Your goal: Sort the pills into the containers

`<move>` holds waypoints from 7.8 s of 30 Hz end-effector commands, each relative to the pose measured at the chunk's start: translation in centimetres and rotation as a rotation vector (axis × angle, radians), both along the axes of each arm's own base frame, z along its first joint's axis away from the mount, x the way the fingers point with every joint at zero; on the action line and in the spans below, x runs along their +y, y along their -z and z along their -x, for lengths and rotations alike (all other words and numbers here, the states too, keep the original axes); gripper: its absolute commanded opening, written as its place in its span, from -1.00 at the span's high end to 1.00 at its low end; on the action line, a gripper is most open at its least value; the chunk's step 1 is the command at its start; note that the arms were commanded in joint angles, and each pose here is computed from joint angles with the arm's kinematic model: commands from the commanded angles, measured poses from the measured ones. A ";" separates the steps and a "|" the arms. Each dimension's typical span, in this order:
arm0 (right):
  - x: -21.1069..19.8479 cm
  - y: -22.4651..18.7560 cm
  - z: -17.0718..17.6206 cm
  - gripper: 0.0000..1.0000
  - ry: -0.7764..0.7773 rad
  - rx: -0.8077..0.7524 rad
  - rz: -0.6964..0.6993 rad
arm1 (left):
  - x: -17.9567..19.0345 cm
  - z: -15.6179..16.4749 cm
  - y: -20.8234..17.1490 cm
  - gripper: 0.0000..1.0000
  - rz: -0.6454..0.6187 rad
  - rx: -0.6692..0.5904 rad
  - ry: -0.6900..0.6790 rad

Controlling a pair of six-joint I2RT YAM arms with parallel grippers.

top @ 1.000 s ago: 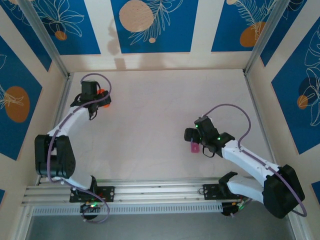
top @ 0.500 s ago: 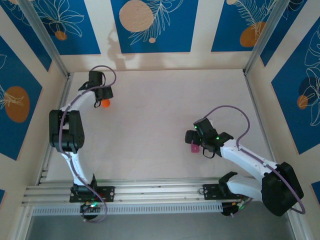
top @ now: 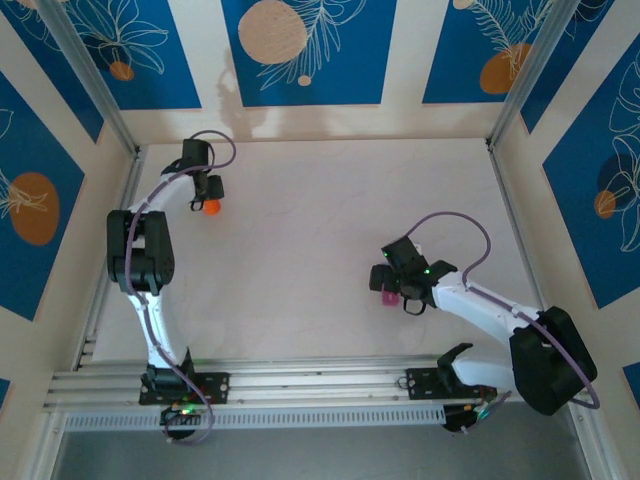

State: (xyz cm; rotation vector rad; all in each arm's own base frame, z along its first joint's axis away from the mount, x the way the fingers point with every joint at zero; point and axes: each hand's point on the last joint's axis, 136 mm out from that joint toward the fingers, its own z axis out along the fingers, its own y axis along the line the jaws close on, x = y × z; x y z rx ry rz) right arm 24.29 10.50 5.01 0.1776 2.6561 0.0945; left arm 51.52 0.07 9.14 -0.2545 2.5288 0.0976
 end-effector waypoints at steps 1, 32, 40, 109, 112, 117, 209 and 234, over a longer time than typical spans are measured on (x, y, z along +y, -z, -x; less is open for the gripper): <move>0.6 -0.8 -0.6 -0.87 -0.003 -0.005 -0.008 | 0.3 -0.1 0.0 0.06 0.009 0.019 0.014; 3.7 2.6 -0.8 0.23 -0.154 0.182 0.173 | -14.0 3.6 -11.7 0.36 0.177 -0.280 0.353; 8.9 0.5 0.2 0.34 -0.454 0.051 0.140 | -17.1 3.9 -11.5 0.35 0.200 -0.223 0.463; 23.4 -1.7 2.2 0.34 -1.338 -0.175 0.232 | -22.9 5.6 -15.1 -0.74 0.241 -0.193 0.531; 23.6 -0.1 1.2 0.33 -1.375 -0.109 0.267 | -19.2 7.4 -14.0 -0.73 0.270 -0.227 0.442; 22.4 0.9 -0.3 0.26 -1.383 -0.036 0.264 | -14.5 11.7 -10.8 -0.72 0.297 -0.238 0.331; 10.1 -4.9 -6.3 -0.32 -0.228 0.152 -0.596 | -16.6 20.9 -5.8 -0.58 0.401 -0.219 0.485; 12.4 1.3 -7.8 -0.13 -0.362 0.249 -0.587 | -19.5 21.2 -1.8 -0.38 0.311 -0.094 0.666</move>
